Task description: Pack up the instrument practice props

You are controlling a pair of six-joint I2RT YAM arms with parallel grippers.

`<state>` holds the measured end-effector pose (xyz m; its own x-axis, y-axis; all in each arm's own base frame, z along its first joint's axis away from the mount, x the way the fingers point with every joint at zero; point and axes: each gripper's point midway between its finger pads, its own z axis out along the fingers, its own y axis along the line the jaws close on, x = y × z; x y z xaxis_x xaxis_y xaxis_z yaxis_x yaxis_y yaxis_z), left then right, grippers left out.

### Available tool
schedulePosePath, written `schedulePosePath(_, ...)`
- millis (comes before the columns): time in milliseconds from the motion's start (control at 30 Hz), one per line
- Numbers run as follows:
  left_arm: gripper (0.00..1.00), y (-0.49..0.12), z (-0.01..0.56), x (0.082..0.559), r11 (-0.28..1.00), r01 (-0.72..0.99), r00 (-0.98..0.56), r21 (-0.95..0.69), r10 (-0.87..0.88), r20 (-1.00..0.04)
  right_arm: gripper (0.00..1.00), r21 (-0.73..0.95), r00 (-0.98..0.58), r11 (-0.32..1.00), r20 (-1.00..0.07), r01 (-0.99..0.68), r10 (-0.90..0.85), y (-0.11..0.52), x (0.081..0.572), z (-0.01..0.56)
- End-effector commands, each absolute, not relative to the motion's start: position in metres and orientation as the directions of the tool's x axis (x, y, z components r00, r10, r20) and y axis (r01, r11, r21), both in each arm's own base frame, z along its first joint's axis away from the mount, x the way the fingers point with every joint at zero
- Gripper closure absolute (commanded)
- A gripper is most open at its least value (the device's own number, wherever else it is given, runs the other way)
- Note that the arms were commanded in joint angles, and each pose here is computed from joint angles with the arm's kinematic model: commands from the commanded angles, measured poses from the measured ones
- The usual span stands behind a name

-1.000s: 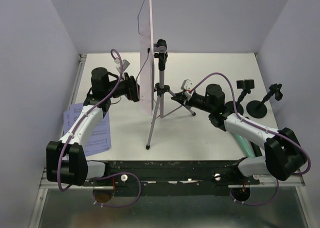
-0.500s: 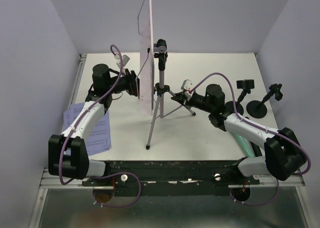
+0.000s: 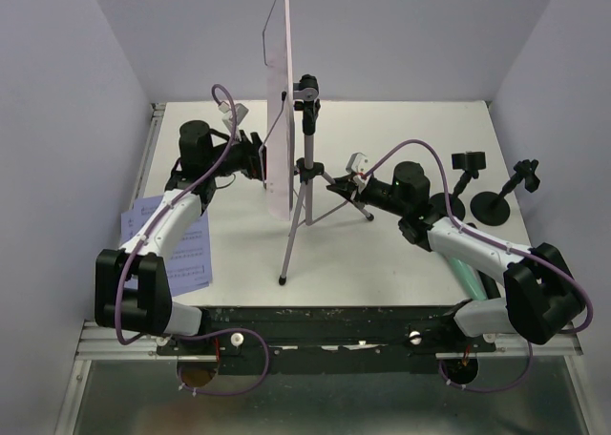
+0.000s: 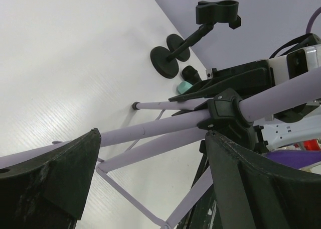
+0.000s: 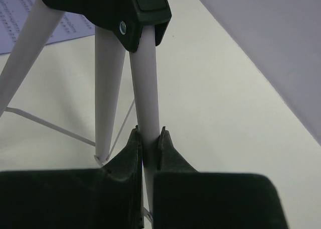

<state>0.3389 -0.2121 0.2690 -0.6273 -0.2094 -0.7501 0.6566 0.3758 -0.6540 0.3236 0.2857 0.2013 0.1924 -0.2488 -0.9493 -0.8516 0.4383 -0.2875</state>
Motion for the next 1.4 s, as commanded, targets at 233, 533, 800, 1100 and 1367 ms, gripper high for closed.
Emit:
schedulePosePath(233,0.05,-0.209,0.233,0.317,0.402,0.629,-0.667,-0.665,-0.161,-0.728,1.0,0.071,-0.291,0.463,-0.859,-0.883,-0.422,0.255,0.273,0.073)
schedulePosePath(533,0.02,-0.215,0.276,0.292,0.282,0.737,-0.609,-0.615,-0.118,-0.784,1.0,0.076,-0.297,0.463,-0.856,-0.883,-0.424,0.254,0.272,0.071)
schedulePosePath(800,0.02,-0.215,0.287,0.305,0.305,0.717,-0.608,-0.627,-0.167,-0.776,1.0,0.074,-0.294,0.464,-0.856,-0.883,-0.424,0.254,0.272,0.071)
schedulePosePath(1100,0.02,-0.211,0.286,0.333,0.388,0.649,-0.616,-0.654,-0.236,-0.751,1.0,0.075,-0.295,0.462,-0.855,-0.884,-0.426,0.255,0.273,0.071)
schedulePosePath(1367,0.04,-0.207,0.26,0.339,0.444,0.61,-0.636,-0.657,-0.22,-0.74,1.0,0.075,-0.296,0.462,-0.854,-0.884,-0.427,0.255,0.273,0.071)
